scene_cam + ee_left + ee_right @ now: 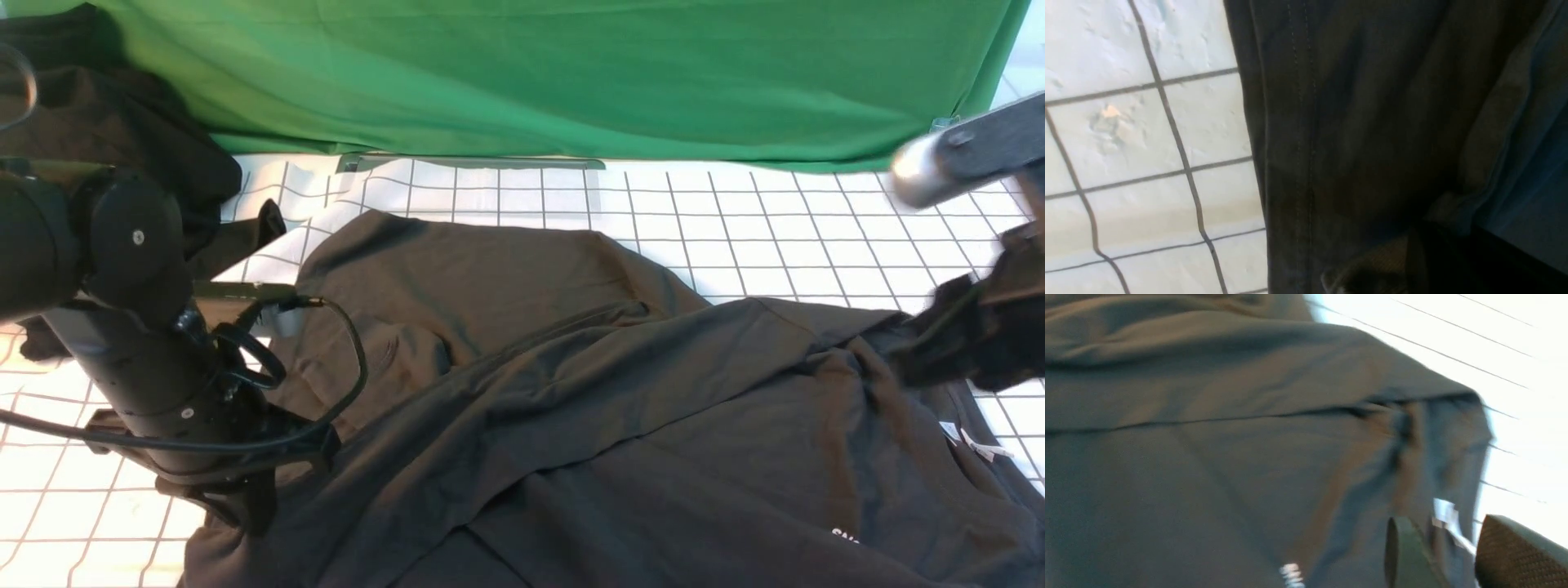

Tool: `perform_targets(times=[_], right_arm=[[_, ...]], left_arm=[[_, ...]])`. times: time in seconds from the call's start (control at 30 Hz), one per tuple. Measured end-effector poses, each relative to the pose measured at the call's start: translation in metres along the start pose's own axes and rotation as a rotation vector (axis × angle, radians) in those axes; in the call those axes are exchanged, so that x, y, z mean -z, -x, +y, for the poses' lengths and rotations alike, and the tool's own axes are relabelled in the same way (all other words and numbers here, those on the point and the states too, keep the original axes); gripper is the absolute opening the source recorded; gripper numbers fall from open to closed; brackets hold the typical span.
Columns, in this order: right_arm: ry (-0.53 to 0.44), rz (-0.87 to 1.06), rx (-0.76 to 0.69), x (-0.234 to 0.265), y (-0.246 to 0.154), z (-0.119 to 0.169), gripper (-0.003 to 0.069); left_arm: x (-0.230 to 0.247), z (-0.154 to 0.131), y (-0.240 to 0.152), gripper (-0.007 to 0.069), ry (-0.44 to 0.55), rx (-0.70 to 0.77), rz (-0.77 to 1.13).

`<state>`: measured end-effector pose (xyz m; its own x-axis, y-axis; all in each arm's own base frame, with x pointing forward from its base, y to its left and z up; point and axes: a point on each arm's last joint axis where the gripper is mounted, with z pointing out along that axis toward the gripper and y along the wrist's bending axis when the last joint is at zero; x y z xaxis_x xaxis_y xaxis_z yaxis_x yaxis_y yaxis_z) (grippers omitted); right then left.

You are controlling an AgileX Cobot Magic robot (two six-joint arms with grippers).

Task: Fold a long-sleeved shirt over a white checkered tablecloth.
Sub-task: 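Grasp the near edge of the shirt at its hem and shoulder corners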

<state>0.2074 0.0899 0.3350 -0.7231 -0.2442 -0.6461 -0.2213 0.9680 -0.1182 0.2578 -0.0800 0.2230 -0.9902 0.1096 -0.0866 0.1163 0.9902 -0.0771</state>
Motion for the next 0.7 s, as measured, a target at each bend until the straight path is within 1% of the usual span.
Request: perform_targets(times=[0.07, 0.13, 0.17, 0.23, 0.3, 0.33, 0.37, 0.4, 0.43, 0.47, 0.53, 0.57, 0.6, 0.67, 0.7], right_arm=[[-0.030, 0.015, -0.062, -0.005, 0.001, -0.018, 0.0242], [-0.025, 0.040, -0.122, -0.014, 0.001, -0.035, 0.0242], [-0.020, 0.043, -0.145, -0.016, 0.001, -0.038, 0.0242], [0.013, 0.075, -0.188, -0.029, 0.001, -0.049, 0.0243], [0.068, 0.143, -0.258, -0.055, 0.000, -0.061, 0.0268], [0.068, 0.148, -0.269, -0.057, 0.000, -0.063, 0.0272], [0.107, 0.187, -0.303, -0.075, 0.003, -0.069, 0.0330], [0.118, 0.206, -0.312, -0.086, 0.005, -0.071, 0.0370], [0.120, 0.214, -0.312, -0.090, 0.006, -0.072, 0.0377], [0.132, 0.241, -0.309, -0.107, 0.011, -0.075, 0.0441], [0.140, 0.252, -0.306, -0.124, 0.020, -0.077, 0.0498], [0.145, 0.259, -0.303, -0.135, 0.025, -0.079, 0.0519], [0.145, 0.261, -0.304, -0.137, 0.026, -0.079, 0.0519], [0.149, 0.289, -0.305, -0.166, 0.036, -0.082, 0.0544], [0.150, 0.292, -0.306, -0.169, 0.036, -0.083, 0.0545]], left_arm=[[0.000, 0.000, 0.002, 0.0037, 0.001, 0.013, -0.024], [0.000, 0.000, 0.005, 0.0038, -0.004, 0.023, -0.058], [0.000, 0.000, 0.005, 0.0038, -0.004, 0.023, -0.060], [0.000, 0.000, 0.007, 0.0046, -0.006, 0.024, -0.072], [0.000, 0.000, 0.007, 0.0076, 0.003, 0.018, -0.077], [0.000, 0.001, 0.007, 0.0084, 0.006, 0.016, -0.077], [0.000, 0.002, 0.007, 0.0126, 0.021, 0.007, -0.079], [0.000, 0.003, 0.007, 0.0176, 0.038, 0.000, -0.078], [0.000, 0.004, 0.007, 0.0184, 0.041, -0.001, -0.077], [0.000, 0.005, 0.007, 0.0243, 0.061, -0.010, -0.078], [0.002, 0.008, 0.008, 0.0323, 0.091, -0.021, -0.079], [0.004, 0.009, 0.009, 0.0367, 0.110, -0.027, -0.079], [0.004, 0.010, 0.009, 0.0375, 0.113, -0.027, -0.082], [0.011, 0.013, 0.012, 0.0470, 0.155, -0.018, -0.089], [0.012, 0.013, 0.013, 0.0475, 0.156, -0.019, -0.089]])
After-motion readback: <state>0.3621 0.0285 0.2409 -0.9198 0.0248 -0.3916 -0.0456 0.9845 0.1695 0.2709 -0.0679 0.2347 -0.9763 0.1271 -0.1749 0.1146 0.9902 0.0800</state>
